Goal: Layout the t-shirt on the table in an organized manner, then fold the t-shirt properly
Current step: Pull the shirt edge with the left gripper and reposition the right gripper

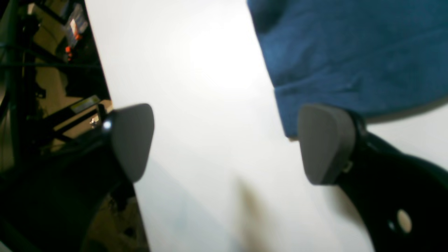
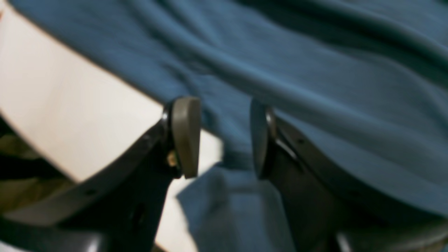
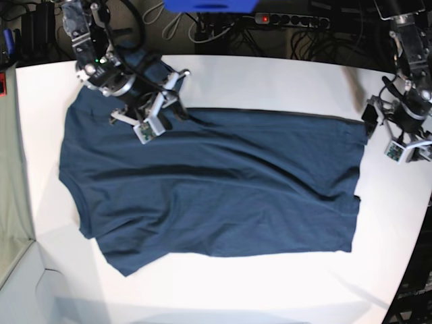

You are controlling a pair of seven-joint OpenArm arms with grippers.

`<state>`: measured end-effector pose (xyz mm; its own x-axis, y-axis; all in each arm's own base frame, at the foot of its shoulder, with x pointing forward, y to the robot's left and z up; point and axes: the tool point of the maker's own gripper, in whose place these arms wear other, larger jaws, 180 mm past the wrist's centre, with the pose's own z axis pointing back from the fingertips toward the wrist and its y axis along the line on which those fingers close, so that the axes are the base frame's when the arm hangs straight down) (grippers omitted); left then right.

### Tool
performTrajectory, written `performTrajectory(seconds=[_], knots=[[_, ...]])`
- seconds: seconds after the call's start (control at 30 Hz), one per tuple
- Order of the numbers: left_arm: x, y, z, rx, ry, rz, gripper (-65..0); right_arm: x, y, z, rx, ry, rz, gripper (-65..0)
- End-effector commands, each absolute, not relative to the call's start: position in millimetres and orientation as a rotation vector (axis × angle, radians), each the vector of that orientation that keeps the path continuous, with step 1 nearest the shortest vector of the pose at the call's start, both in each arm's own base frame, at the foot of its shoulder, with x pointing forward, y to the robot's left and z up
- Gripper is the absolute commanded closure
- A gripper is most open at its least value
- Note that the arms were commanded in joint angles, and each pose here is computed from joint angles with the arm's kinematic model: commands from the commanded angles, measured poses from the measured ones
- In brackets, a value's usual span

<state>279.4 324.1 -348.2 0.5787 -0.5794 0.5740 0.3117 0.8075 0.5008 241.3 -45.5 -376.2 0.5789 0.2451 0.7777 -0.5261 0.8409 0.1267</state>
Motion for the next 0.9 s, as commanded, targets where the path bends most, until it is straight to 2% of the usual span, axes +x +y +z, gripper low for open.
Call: performTrajectory(seconds=[0.0,0.33,0.47,0.87], knots=[[284,334,-333,0.402,-0.831,-0.525,-63.3,252,-45,-364,0.368,-0.891,0.474,-24.4],[275,341,-338,0.405,-0.813,-0.507,-63.4,244,-58,-378,0.339,-0.843,0.47,-24.0],[274,337,-350,0.372,-0.803,-0.475,-63.4,233,-78,-387,0.298,-0.817,0.391,-24.0],[309,297,-363,0.234,-0.916,-0.279,-63.4,214,-144,-401,0.17,-0.766,0.245,-24.0]])
